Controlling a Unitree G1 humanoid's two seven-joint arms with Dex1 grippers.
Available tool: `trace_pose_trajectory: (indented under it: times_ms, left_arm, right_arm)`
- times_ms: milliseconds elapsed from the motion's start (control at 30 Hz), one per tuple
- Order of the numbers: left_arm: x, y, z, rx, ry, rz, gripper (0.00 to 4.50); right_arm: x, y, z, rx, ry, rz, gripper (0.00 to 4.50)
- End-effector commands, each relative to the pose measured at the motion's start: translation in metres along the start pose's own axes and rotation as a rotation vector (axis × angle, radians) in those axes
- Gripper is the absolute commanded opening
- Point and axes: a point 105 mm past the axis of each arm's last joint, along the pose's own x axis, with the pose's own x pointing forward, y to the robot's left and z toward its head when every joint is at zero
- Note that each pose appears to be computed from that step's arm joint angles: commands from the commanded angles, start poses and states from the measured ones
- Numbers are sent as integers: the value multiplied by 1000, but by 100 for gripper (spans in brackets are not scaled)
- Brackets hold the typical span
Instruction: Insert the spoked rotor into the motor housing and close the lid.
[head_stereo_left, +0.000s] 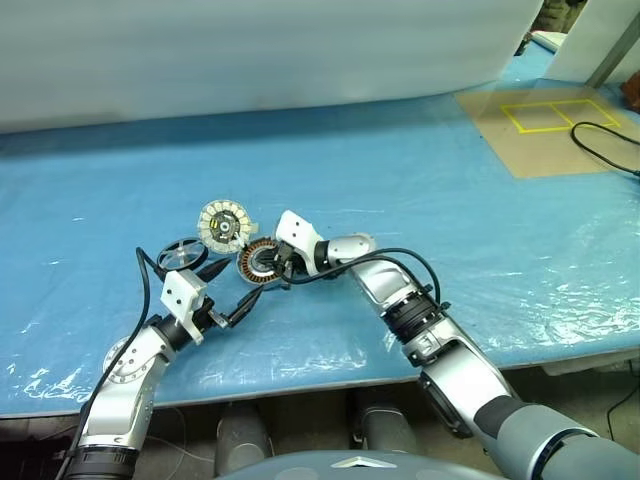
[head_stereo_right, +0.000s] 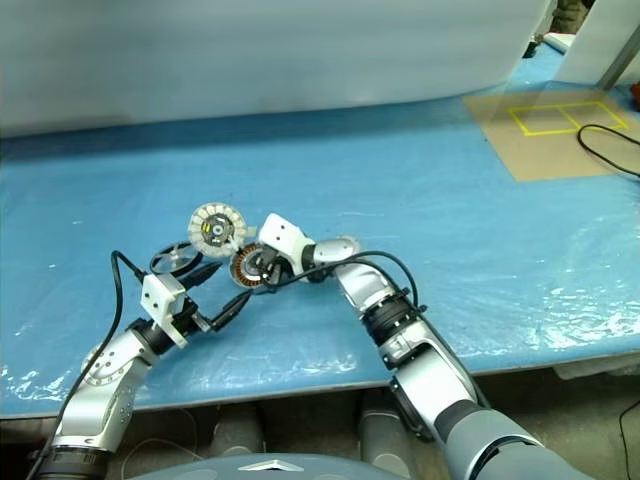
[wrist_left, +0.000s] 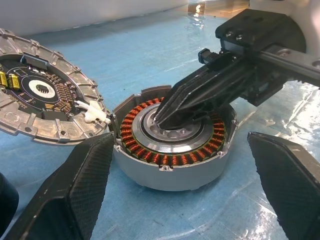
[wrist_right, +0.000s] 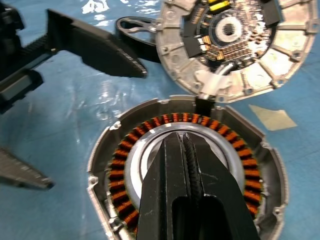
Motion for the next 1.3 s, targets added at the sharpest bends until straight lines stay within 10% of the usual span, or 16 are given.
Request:
trace_pose_trajectory:
  times_ms: [33,1300]
  left_arm:
    - [1,-2,5,17,-11,-11,450]
    - [-37,-1,13,5,-21,164,450]
  right_arm:
    - [-1,-13,-10,-5,47,-76,5]
    - [-14,3,53,-154,-250,197,5]
